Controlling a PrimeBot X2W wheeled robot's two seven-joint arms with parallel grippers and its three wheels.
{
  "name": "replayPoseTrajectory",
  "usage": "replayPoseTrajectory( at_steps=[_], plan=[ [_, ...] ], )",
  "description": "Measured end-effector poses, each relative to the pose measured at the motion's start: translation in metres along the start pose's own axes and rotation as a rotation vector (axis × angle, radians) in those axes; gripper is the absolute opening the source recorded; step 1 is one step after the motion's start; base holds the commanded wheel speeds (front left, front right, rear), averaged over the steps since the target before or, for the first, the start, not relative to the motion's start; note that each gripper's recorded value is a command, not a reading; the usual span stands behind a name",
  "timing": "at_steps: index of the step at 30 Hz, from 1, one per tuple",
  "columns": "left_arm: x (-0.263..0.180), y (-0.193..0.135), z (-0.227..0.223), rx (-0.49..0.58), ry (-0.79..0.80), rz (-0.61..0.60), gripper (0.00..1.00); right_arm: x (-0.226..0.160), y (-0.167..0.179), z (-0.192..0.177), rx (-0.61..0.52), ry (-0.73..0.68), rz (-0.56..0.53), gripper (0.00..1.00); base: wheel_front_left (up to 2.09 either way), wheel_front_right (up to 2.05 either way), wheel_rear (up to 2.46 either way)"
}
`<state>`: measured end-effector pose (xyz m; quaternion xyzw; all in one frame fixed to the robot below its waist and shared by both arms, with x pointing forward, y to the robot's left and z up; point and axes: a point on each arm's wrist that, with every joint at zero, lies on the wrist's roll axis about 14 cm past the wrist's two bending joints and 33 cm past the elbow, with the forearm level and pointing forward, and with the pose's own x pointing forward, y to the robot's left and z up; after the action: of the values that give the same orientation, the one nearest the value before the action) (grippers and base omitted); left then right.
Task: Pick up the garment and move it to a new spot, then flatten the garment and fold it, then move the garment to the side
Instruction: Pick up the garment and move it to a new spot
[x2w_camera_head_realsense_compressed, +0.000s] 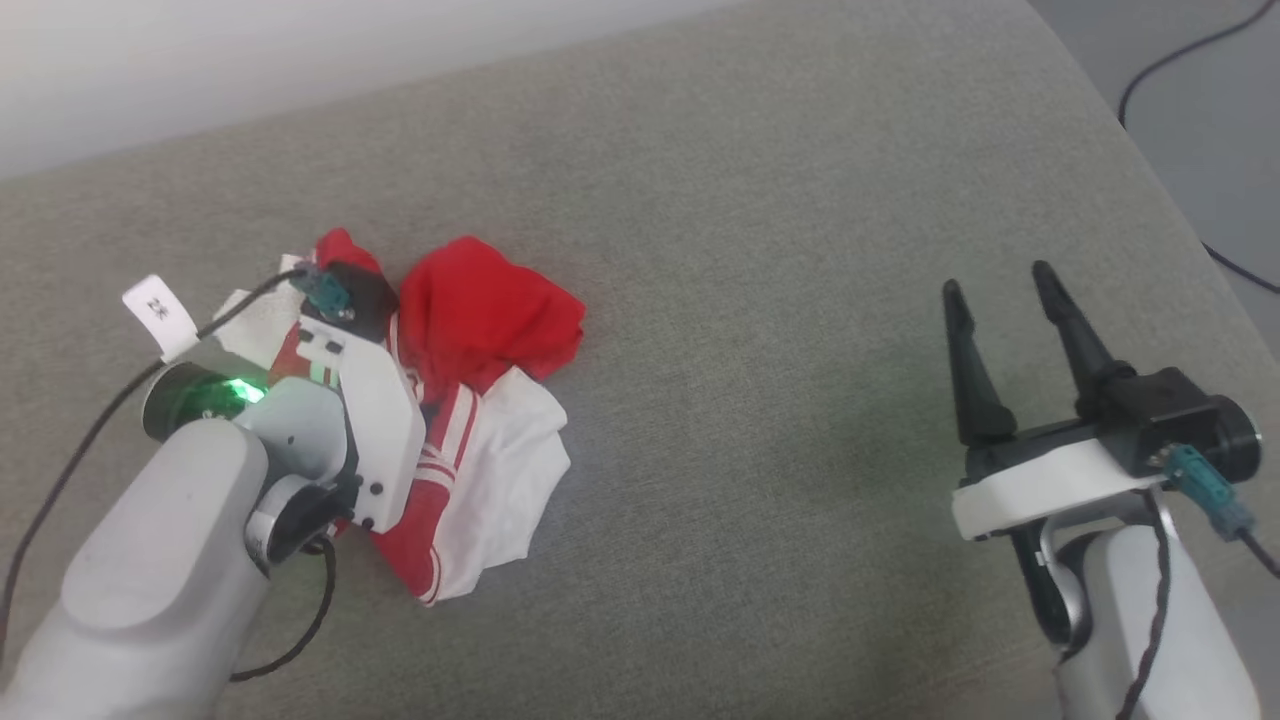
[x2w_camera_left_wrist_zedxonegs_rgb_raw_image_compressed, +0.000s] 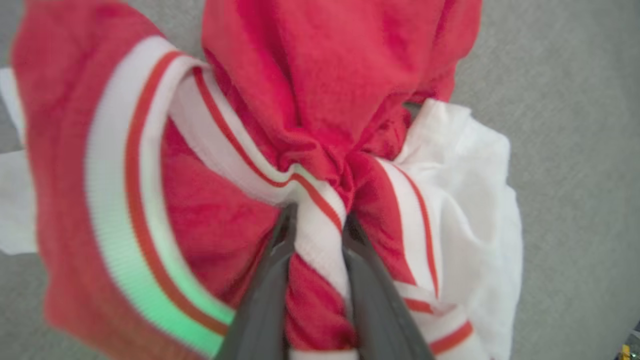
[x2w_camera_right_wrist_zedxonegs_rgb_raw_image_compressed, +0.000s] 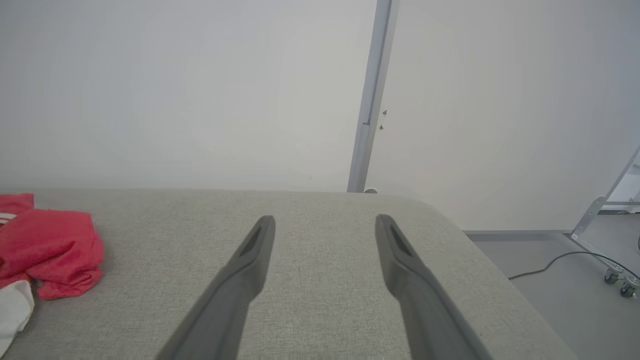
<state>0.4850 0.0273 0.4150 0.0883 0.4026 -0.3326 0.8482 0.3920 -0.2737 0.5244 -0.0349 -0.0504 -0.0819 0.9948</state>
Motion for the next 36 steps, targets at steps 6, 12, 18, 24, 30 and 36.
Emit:
replayPoseTrajectory(
  at_steps=[6, 12, 18, 24, 30, 36],
  plan=[
    [0.024, 0.004, -0.018, -0.015, 0.066, -0.008, 0.01, 0.004, 0.006, -0.006, 0.006, 0.015, 0.01, 1.0, 0.0, 0.0, 0.0],
    [0.021, 0.001, -0.015, -0.023, 0.041, -0.011, 1.0, 0.005, 0.013, -0.006, 0.017, 0.013, 0.031, 1.0, 0.0, 0.0, 0.0],
    [-0.015, -0.001, 0.014, 0.006, -0.119, 0.01, 1.0, 0.001, 0.02, 0.004, 0.017, -0.014, 0.07, 1.0, 0.0, 0.0, 0.0],
    [-0.067, 0.011, 0.035, 0.01, -0.35, 0.073, 1.0, -0.004, 0.035, 0.016, 0.017, -0.047, 0.127, 1.0, 0.0, 0.0, 0.0],
    [-0.127, 0.042, 0.024, -0.047, -0.551, 0.199, 1.0, -0.008, 0.047, 0.023, 0.026, -0.07, 0.169, 1.0, 0.0, 0.0, 0.0],
    [-0.187, 0.082, -0.01, -0.149, -0.706, 0.378, 1.0, -0.008, 0.059, 0.028, 0.032, -0.088, 0.206, 1.0, 0.0, 0.0, 0.0]
  ],
)
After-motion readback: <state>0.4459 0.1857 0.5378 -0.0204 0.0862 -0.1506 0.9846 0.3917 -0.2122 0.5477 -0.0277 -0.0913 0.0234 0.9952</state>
